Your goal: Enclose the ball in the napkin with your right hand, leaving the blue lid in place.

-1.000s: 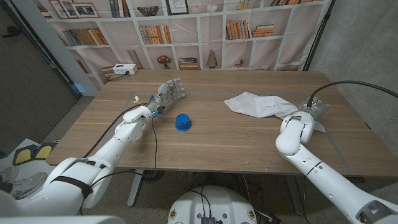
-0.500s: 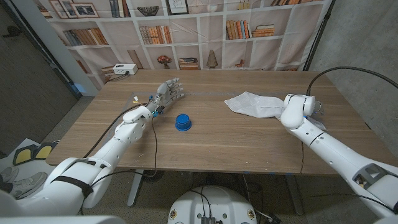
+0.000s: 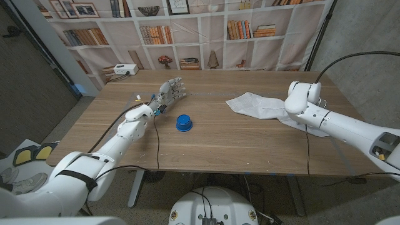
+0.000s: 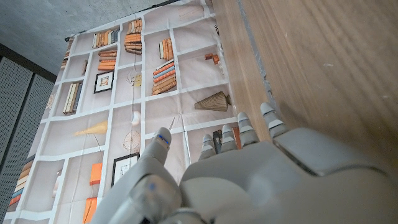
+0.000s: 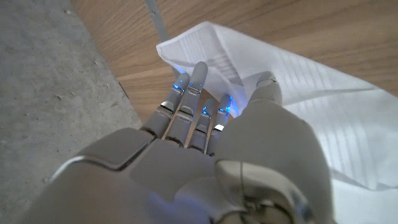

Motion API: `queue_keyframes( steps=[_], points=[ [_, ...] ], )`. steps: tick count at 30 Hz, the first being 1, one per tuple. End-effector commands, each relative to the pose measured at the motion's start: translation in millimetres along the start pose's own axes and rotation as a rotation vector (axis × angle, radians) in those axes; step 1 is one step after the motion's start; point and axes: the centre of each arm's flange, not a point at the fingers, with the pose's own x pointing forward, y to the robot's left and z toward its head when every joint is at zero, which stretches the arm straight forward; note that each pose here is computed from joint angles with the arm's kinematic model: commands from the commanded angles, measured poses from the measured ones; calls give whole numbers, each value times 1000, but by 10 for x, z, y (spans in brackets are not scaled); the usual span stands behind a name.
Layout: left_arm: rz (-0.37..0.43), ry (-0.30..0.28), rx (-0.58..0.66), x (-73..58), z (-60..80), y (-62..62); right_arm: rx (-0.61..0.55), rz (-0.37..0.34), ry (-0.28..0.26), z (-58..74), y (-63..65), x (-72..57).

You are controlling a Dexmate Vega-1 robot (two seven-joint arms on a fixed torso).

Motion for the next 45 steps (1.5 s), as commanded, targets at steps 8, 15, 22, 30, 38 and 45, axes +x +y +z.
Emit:
queue_keyframes(
  steps=[8, 15, 22, 30, 38, 45],
  points=[
    [-1, 3, -5, -12, -27, 15, -165, -36, 72, 86, 475, 91],
    [-9, 7, -2, -21, -22, 17, -86, -313, 26, 31, 424, -137],
    [-14, 4, 0, -44, -3, 25, -38, -649, -37, 6, 484, -376],
    [-13, 1, -2, -80, 2, 42, -33, -965, -83, 42, 540, -615],
    [-10, -3, -8, -124, -21, 63, -10, -1213, -99, 136, 561, -798],
    [-6, -7, -10, -150, -30, 74, 10, -1312, -150, 237, 537, -914]
  ],
)
